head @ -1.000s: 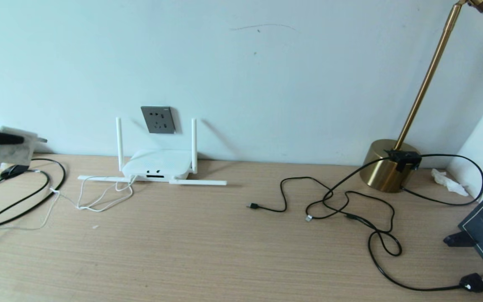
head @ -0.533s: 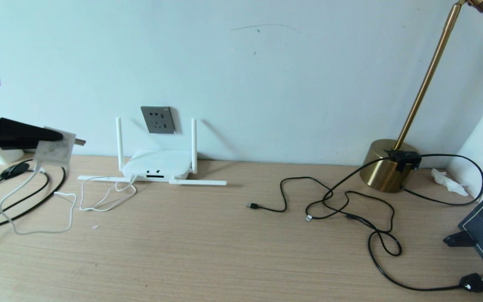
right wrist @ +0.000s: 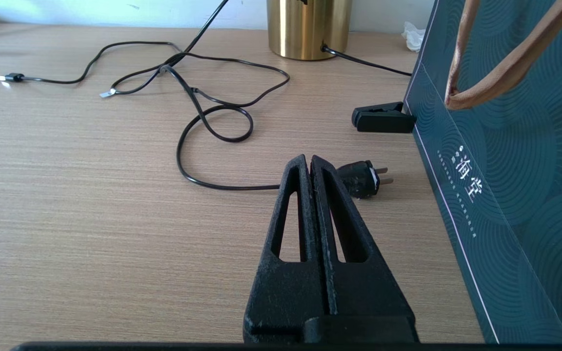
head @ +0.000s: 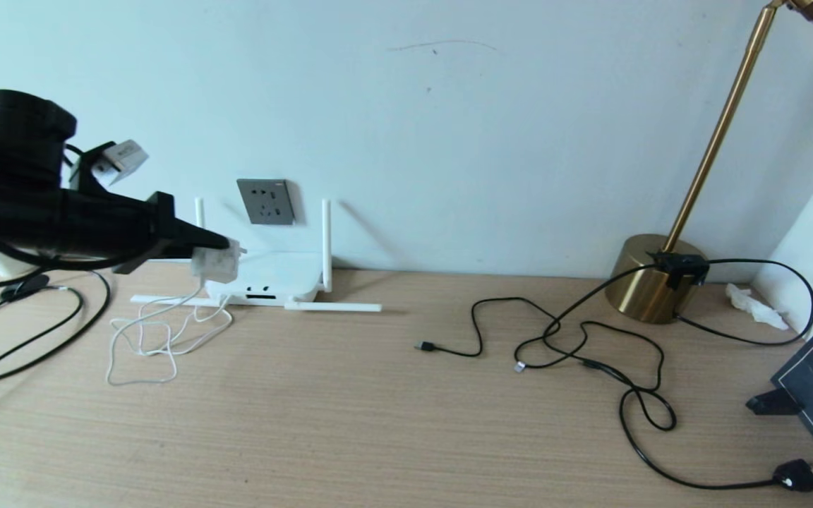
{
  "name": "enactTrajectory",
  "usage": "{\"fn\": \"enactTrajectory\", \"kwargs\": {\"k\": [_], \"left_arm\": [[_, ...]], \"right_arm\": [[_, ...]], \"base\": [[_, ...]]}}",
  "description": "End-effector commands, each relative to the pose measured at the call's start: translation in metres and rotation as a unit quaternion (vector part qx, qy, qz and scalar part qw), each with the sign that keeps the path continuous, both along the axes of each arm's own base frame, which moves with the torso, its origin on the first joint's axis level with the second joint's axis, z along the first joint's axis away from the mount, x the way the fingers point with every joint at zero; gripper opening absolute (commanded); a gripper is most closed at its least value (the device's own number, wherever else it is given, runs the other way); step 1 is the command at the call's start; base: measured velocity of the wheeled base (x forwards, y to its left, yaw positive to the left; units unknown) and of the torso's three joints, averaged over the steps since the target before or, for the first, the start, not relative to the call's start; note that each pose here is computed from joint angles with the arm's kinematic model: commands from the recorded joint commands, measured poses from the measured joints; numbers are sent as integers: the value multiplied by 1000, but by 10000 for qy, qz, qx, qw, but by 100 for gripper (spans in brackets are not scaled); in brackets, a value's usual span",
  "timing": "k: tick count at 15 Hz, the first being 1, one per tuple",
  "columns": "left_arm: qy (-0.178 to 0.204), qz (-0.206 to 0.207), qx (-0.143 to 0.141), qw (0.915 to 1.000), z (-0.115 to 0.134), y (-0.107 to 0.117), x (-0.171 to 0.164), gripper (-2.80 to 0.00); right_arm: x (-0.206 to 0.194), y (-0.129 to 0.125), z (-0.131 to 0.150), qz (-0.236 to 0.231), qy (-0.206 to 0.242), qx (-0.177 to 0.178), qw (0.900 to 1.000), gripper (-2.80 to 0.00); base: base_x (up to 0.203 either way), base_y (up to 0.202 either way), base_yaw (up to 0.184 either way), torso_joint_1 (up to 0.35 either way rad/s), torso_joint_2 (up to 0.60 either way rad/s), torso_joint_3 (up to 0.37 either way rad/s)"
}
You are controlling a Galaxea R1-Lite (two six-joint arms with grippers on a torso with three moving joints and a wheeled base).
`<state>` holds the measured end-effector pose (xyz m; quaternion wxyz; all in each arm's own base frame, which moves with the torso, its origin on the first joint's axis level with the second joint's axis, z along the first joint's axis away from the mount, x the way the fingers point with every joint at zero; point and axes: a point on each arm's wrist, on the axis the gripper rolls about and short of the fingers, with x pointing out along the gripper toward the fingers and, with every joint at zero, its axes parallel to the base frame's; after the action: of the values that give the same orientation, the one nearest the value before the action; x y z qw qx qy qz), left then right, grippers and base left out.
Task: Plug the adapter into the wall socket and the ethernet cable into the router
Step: Align plug and socket
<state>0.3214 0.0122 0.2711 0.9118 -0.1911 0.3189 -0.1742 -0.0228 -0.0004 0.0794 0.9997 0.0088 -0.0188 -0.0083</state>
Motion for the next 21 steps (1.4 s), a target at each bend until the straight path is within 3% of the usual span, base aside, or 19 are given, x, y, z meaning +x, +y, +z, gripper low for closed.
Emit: {"fn": "enactTrajectory", "kwargs": {"k": [1, 3, 6, 9, 11, 14, 15, 17, 21], "left_arm": [[-1437, 811, 543, 9848, -6, -30, 21, -280], [-2197, 1044, 650, 9678, -17, -44, 29, -280], [-2873, 1014, 1182, 9451, -41, -42, 23, -280], [-3477, 1081, 1537, 9186, -59, -29, 11, -280], [-3984, 1110, 1703, 8944, -70, -12, 8, -280], [-4486, 1155, 1808, 8676, -95, 6, 14, -280], [-4581, 1155, 1809, 8626, -104, 8, 18, -280], [-4362, 1101, 1828, 8742, -128, 8, 25, -280], [-4341, 984, 1770, 8778, -135, -3, 33, -280]], "right_arm": [[1, 0, -3, 1, 49, -2, 10000, -280], [1, 0, -3, 1, 49, -2, 10000, -280], [1, 0, -3, 1, 49, -2, 10000, -280], [1, 0, -3, 1, 43, -2, 10000, -280], [1, 0, -3, 1, 43, -2, 10000, -280], [1, 0, -3, 1, 49, -2, 10000, -280], [1, 0, -3, 1, 49, -2, 10000, -280], [1, 0, -3, 1, 49, -2, 10000, -280], [1, 0, -3, 1, 49, -2, 10000, -280]], "base": [[0, 0, 0, 0, 0, 0], [0, 0, 0, 0, 0, 0], [0, 0, 0, 0, 0, 0], [0, 0, 0, 0, 0, 0], [0, 0, 0, 0, 0, 0], [0, 0, 0, 0, 0, 0], [0, 0, 0, 0, 0, 0], [0, 0, 0, 0, 0, 0], [0, 0, 0, 0, 0, 0]]}}
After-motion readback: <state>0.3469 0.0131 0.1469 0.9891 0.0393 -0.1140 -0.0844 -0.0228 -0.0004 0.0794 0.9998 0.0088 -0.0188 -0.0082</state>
